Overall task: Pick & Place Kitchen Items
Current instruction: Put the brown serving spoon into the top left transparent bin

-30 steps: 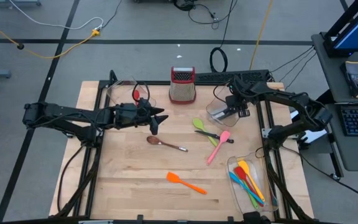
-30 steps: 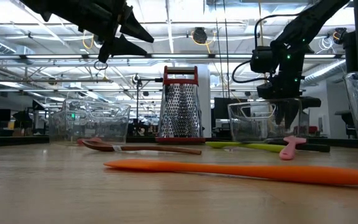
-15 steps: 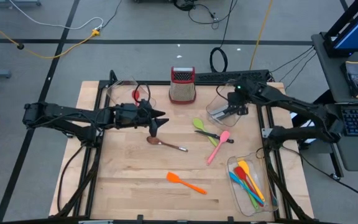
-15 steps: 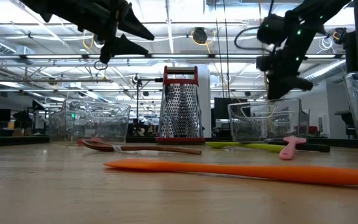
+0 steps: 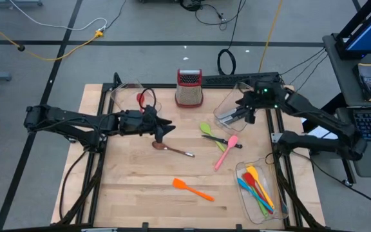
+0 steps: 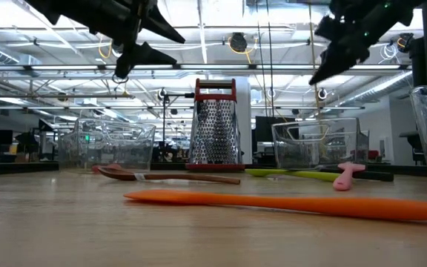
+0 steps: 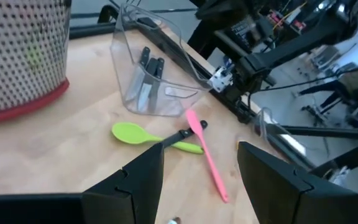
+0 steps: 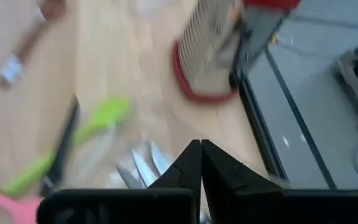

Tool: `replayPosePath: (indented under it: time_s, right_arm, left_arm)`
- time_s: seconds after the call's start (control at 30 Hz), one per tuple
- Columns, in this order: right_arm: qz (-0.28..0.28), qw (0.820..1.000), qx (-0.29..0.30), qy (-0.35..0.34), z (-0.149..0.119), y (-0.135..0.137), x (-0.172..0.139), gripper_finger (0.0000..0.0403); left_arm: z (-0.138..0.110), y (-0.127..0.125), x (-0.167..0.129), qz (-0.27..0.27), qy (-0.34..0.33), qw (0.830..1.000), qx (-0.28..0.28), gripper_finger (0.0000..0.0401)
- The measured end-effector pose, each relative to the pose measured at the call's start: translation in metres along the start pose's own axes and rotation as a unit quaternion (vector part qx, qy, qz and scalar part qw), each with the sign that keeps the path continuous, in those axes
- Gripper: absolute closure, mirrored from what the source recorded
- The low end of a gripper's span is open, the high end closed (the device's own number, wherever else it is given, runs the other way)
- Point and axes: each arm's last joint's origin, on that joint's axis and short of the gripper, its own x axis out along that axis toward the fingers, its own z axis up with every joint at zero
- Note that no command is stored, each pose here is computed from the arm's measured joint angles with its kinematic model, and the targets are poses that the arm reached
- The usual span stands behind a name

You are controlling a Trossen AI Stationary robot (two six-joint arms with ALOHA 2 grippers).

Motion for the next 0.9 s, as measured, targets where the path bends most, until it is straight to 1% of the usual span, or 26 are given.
replayPosePath:
  time_s: [0.17, 0.3, 0.43, 0.5, 0.6, 0.7, 0.8, 0.9]
  right_arm:
    - [0.011, 0.997, 0.029, -0.075, 0.008, 0.003, -0.018, 0.0402]
    - [0.013, 0.994, 0.034, -0.105, 0.01, 0.006, -0.03, 0.0402]
    - [0.019, 0.991, 0.04, -0.126, 0.01, 0.009, -0.04, 0.0402]
    - [0.017, 0.99, 0.046, -0.134, 0.01, 0.01, -0.045, 0.0402]
    - [0.013, 0.988, 0.05, -0.144, 0.01, 0.011, -0.051, 0.0402]
    - [0.009, 0.987, 0.047, -0.154, 0.01, 0.013, -0.056, 0.0402]
    - [0.005, 0.986, 0.045, -0.161, 0.011, 0.013, -0.058, 0.0403]
    - [0.003, 0.985, 0.043, -0.167, 0.012, 0.012, -0.058, 0.0403]
  left_arm:
    - [-0.003, -0.004, -0.001, -0.009, 0.005, 0.999, -0.031, 0.0194]
    - [-0.005, -0.007, -0.002, -0.011, 0.006, 0.998, -0.066, 0.0194]
    - [-0.007, -0.009, -0.003, 0.0, -0.006, 0.995, -0.099, 0.0194]
    - [-0.008, -0.01, -0.003, 0.005, -0.011, 0.991, -0.131, 0.0194]
    - [-0.01, -0.012, -0.004, 0.002, -0.009, 0.979, -0.201, 0.0194]
    - [-0.013, -0.016, -0.005, -0.003, -0.003, 0.963, -0.27, 0.0194]
    - [-0.018, -0.019, -0.004, -0.003, 0.004, 0.942, -0.336, 0.0194]
    - [-0.029, -0.023, 0.0, 0.016, 0.005, 0.92, -0.393, 0.0194]
